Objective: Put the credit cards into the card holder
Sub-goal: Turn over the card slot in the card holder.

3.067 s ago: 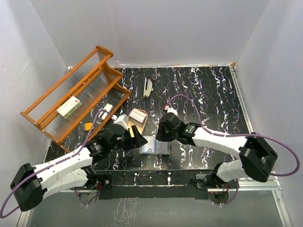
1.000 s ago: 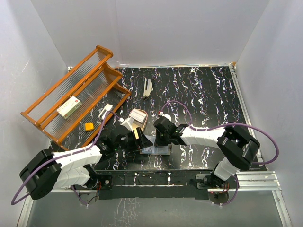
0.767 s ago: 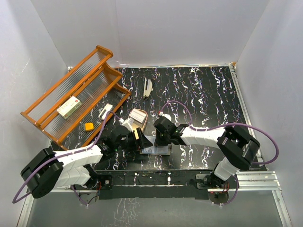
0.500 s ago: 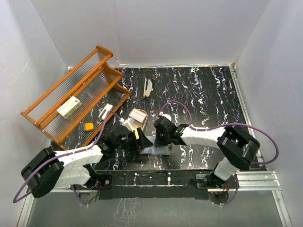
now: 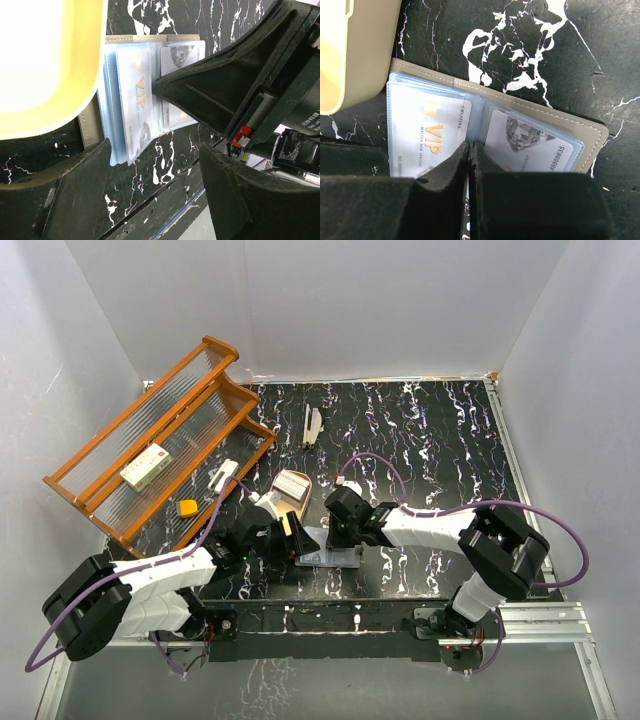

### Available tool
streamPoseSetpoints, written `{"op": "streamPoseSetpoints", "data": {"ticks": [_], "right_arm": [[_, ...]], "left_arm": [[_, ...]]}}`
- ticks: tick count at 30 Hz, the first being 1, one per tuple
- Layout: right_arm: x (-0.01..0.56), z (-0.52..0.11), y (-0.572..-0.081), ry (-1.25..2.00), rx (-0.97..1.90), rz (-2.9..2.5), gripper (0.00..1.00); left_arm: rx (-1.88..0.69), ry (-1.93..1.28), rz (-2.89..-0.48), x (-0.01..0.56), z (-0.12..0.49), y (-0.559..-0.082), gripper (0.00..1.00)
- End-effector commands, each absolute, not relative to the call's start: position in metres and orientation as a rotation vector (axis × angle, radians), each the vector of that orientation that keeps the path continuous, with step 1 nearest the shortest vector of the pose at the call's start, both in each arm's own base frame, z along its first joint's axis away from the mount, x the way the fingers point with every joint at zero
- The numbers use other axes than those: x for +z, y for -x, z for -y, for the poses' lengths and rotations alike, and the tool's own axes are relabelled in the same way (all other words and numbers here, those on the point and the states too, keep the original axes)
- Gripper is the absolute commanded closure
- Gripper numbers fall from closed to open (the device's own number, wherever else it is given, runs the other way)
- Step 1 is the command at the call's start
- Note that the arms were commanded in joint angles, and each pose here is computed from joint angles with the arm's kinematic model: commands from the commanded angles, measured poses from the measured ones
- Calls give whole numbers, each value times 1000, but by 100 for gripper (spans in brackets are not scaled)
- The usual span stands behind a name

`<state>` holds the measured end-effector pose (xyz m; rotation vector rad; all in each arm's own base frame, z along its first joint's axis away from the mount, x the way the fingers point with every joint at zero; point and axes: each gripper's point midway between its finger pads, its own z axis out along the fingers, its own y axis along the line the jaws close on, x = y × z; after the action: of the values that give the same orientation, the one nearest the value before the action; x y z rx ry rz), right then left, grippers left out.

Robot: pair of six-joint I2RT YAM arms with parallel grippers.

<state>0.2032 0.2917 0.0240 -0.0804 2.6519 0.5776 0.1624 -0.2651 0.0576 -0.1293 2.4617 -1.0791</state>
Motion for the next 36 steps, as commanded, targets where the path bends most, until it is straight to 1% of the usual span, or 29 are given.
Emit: {"op": "streamPoseSetpoints", "data": {"ticks": [1,9,16,29,36], "right_arm": [[14,-286,-203,77,527,-2655,97],[16,-286,-203,77,527,-2651,97],[15,-286,-203,79,528,-2653,97],[13,-284,-201,83,525,-2656,97],[28,-292,-206,79,586,-2609,97]], "left_arm": [[-1073,122,-2426,65,266,-170,30],[-1142,98,-2402,72,275,-169,30],[-1138,104,-2418,65,275,-168,31],[-1210,81,-2378,80,284,-169,31],[-1284,56,-2342,94,293,-169,32]]}}
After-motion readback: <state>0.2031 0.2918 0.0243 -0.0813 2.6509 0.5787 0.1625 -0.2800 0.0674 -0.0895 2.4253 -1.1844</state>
